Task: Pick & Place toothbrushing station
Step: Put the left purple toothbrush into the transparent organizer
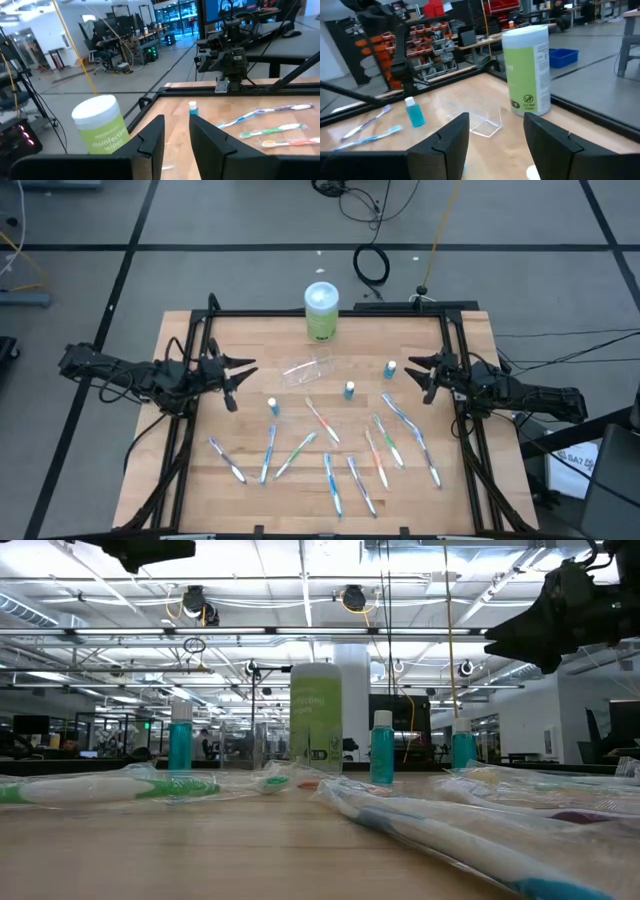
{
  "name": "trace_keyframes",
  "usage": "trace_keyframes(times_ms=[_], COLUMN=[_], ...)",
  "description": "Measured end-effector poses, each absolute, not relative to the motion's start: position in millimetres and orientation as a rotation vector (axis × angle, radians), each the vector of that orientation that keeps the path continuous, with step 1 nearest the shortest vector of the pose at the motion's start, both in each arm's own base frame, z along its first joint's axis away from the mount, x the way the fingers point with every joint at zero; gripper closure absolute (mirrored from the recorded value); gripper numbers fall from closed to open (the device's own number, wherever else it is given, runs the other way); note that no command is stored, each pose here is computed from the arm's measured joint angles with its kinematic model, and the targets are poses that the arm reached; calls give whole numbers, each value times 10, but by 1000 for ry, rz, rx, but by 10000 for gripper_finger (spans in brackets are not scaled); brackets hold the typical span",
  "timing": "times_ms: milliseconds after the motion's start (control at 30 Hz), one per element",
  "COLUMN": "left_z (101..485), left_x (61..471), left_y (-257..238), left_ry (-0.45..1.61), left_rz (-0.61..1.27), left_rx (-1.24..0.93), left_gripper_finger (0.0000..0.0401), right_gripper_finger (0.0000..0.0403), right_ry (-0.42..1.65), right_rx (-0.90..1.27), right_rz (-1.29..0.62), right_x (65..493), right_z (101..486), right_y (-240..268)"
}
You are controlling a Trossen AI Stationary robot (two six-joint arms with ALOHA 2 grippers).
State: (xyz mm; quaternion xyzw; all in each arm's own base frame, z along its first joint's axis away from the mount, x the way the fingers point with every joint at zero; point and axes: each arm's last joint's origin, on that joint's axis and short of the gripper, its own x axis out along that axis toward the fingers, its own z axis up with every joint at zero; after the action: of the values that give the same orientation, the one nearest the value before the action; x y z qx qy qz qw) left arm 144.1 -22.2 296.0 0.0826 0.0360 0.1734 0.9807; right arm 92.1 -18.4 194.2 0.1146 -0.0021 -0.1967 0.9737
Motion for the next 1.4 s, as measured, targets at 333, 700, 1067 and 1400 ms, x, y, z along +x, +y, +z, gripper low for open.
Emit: trace_keyframes(times_ms=[333, 700, 1067, 1400], left_z=[2801, 2629, 2502, 2582], left_x=[1473, 1507, 1515, 1495], left_y=[-267, -300, -359, -412], left_ry=[191, 338, 456, 461], left_rz=[223, 191, 181, 167], left_rx=[-1, -201, -320, -414], left_gripper_finger=[306, 265, 220, 219], right_gripper_finger=[222, 195, 175, 179], right_ry=[37, -226, -278, -188], right_rx=[246, 48, -14, 23], right_rz=[-153, -91, -190, -44], right_x=[1069, 1232, 1271, 1555], right_z=[1890, 1976, 2053, 2393], right_y=[-96, -75, -165, -163])
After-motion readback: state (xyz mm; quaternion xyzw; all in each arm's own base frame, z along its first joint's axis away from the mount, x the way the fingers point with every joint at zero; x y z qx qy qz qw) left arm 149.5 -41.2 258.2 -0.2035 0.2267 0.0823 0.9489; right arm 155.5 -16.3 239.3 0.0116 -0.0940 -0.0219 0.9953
